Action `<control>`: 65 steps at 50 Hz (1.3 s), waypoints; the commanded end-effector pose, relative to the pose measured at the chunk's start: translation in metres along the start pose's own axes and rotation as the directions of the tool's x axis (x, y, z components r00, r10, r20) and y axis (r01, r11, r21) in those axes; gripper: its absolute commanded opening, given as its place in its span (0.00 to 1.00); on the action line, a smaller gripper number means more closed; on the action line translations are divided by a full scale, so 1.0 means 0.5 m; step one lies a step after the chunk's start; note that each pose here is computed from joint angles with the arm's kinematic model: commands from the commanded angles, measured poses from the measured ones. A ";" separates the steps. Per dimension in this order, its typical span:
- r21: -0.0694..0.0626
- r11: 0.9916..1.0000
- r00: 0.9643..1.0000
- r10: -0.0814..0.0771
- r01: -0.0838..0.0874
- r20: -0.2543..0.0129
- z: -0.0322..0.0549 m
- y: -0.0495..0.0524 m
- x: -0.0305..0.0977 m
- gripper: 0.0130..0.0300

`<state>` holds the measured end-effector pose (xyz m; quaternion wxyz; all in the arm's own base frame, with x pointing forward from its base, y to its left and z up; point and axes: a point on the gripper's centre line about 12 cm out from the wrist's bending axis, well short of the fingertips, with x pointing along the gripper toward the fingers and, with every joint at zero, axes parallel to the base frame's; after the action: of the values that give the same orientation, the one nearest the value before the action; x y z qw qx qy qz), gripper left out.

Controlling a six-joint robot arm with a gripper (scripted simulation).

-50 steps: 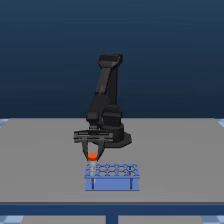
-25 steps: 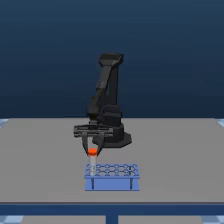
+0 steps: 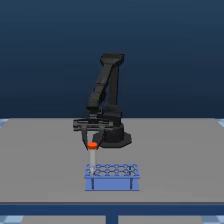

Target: Pick up the centrifuge tube on the rack

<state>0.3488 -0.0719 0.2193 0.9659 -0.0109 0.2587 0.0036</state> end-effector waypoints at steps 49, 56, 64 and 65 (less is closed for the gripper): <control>0.023 1.000 1.000 -0.002 0.002 -0.001 0.074 -0.002 -0.042 0.00; 0.023 1.000 1.000 -0.002 0.002 -0.001 0.077 -0.002 -0.044 0.00; 0.023 1.000 1.000 -0.002 0.002 -0.001 0.077 -0.002 -0.044 0.00; 0.023 1.000 1.000 -0.002 0.002 -0.001 0.077 -0.002 -0.044 0.00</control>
<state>0.3489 -0.0723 0.2633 0.9658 -0.0015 0.2593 -0.0005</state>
